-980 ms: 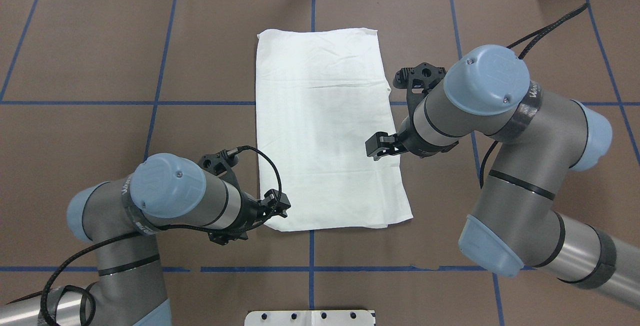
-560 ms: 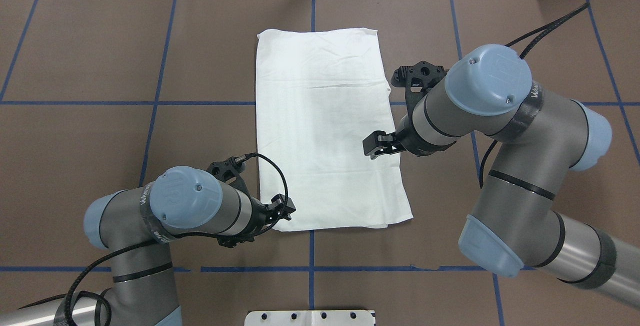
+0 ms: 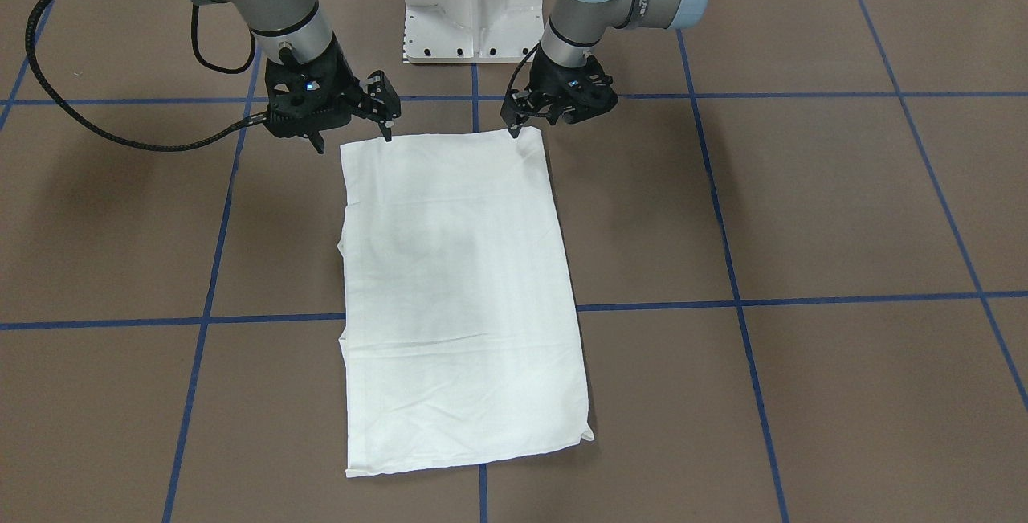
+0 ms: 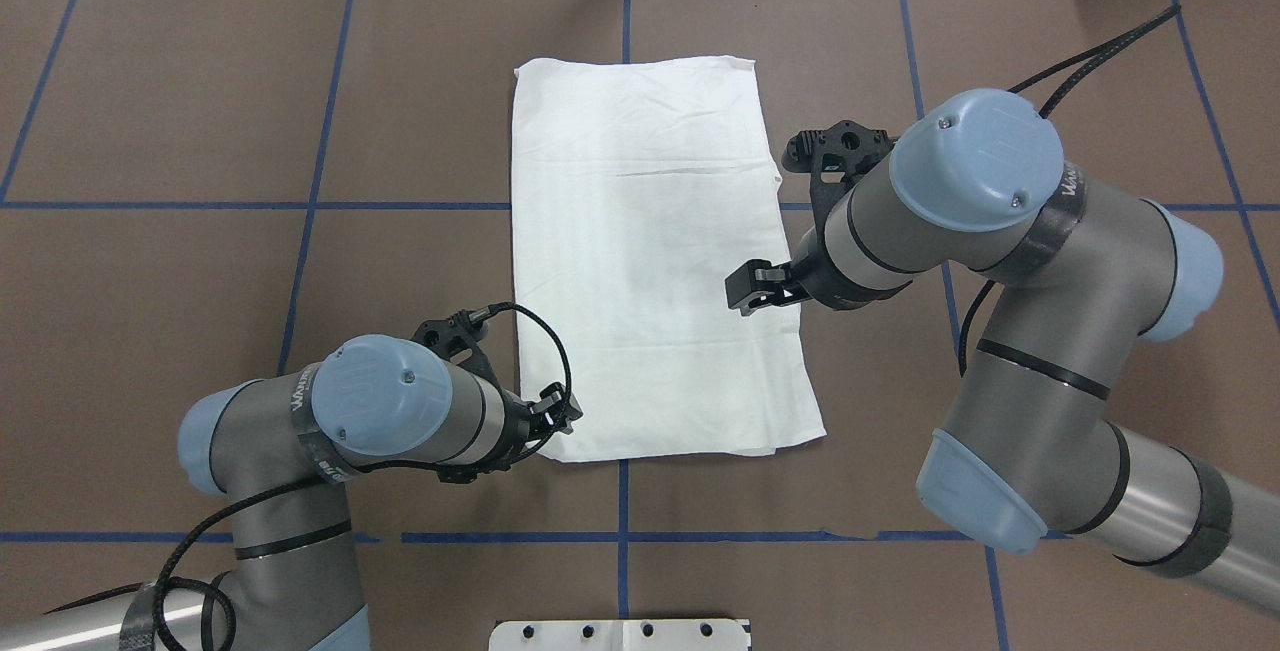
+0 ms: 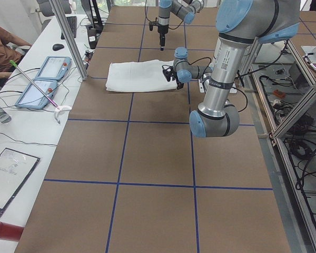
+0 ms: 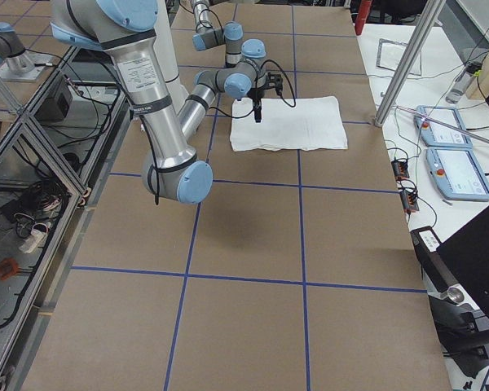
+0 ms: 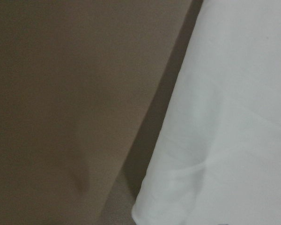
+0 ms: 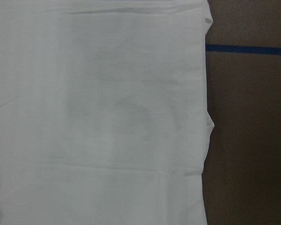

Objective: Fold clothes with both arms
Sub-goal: 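Move the right gripper to the shirt's near corner beside the left gripper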

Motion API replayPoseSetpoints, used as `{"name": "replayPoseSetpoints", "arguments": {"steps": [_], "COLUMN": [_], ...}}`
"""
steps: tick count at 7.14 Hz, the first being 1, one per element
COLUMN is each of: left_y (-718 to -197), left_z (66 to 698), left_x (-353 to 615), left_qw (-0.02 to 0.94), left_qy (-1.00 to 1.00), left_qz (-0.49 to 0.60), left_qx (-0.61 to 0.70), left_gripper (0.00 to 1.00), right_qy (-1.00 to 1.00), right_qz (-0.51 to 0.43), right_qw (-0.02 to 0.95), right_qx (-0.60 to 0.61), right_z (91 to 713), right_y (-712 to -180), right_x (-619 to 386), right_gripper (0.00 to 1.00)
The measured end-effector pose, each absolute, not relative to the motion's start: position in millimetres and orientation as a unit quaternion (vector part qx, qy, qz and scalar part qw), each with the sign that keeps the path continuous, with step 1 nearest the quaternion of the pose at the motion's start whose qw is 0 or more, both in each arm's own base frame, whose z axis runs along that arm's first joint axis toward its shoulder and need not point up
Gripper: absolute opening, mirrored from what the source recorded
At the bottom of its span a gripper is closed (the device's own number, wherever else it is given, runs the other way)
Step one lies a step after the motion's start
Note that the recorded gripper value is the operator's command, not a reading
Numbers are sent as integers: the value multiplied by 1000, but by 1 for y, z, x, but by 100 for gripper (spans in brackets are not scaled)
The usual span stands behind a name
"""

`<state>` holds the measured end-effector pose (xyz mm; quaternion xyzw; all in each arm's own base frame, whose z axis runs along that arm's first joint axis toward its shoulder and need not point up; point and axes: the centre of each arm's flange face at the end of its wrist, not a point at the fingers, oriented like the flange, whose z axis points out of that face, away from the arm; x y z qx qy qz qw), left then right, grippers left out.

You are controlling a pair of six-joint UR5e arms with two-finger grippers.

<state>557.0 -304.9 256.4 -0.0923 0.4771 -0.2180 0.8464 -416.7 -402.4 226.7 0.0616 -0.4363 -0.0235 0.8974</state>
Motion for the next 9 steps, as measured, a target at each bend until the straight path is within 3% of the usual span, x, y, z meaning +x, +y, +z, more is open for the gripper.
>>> {"name": "replayPoseSetpoints", "arguments": {"steps": [2,4,7,8,9], "left_y": [-307,-309,-312,-313,-315], "left_z": [258,258,258,257,255], "left_x": [566,572,571,570,568], "left_qw": [848,849,848,847,846], "left_qy": [474,472,472,473,475], "left_qz": [-219,-220,-224,-226,-227], "left_qx": [-93,-93,-86,-83,-81], "left_gripper": [76,45,10,0,0], "right_qy": [-436,-435,-435,-435,-435], "right_qz": [-23,-23,-22,-22,-22], "right_qw": [898,898,898,898,898], "right_qx": [62,62,62,62,61], "right_z": [227,228,228,228,228], "right_y": [-403,-403,-403,-403,-403], "right_x": [-416,-417,-417,-417,-417], "right_gripper": [100,100,100,100,100]}}
